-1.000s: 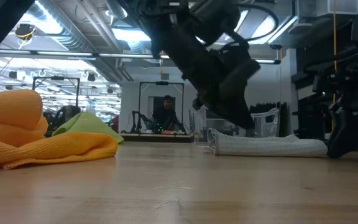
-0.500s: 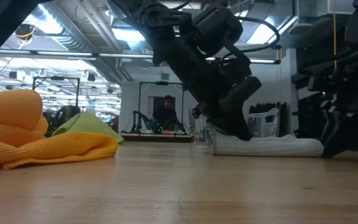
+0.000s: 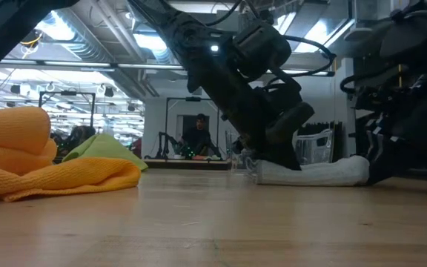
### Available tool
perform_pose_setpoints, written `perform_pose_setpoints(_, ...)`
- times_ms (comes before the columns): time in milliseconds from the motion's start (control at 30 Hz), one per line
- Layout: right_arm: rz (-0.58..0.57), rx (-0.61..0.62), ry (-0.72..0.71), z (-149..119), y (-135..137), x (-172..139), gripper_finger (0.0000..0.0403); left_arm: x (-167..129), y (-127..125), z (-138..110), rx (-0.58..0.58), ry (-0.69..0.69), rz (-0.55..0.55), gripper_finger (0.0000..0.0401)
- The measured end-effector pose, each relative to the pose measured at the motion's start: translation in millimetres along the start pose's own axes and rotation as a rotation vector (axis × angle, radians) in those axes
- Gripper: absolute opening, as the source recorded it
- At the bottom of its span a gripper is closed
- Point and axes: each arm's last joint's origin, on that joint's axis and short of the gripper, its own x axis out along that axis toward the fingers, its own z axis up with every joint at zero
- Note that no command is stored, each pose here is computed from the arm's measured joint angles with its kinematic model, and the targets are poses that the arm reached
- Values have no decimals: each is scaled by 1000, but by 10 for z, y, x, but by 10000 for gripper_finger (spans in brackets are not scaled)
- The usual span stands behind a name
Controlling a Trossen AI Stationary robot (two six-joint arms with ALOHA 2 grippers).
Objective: Fold microfiber towels
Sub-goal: Put the folded gray microfiber into the transparent bin
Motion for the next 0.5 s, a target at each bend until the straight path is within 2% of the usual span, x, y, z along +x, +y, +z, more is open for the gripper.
perform_pose_setpoints(200,-25,-12,-44,111,-89,67,119,8,0,-10,-16,8,-18,2)
perform_pose_setpoints(500,66,-32,-147,316,-144,119,119,9,-2,-16,-19,10,-22,2)
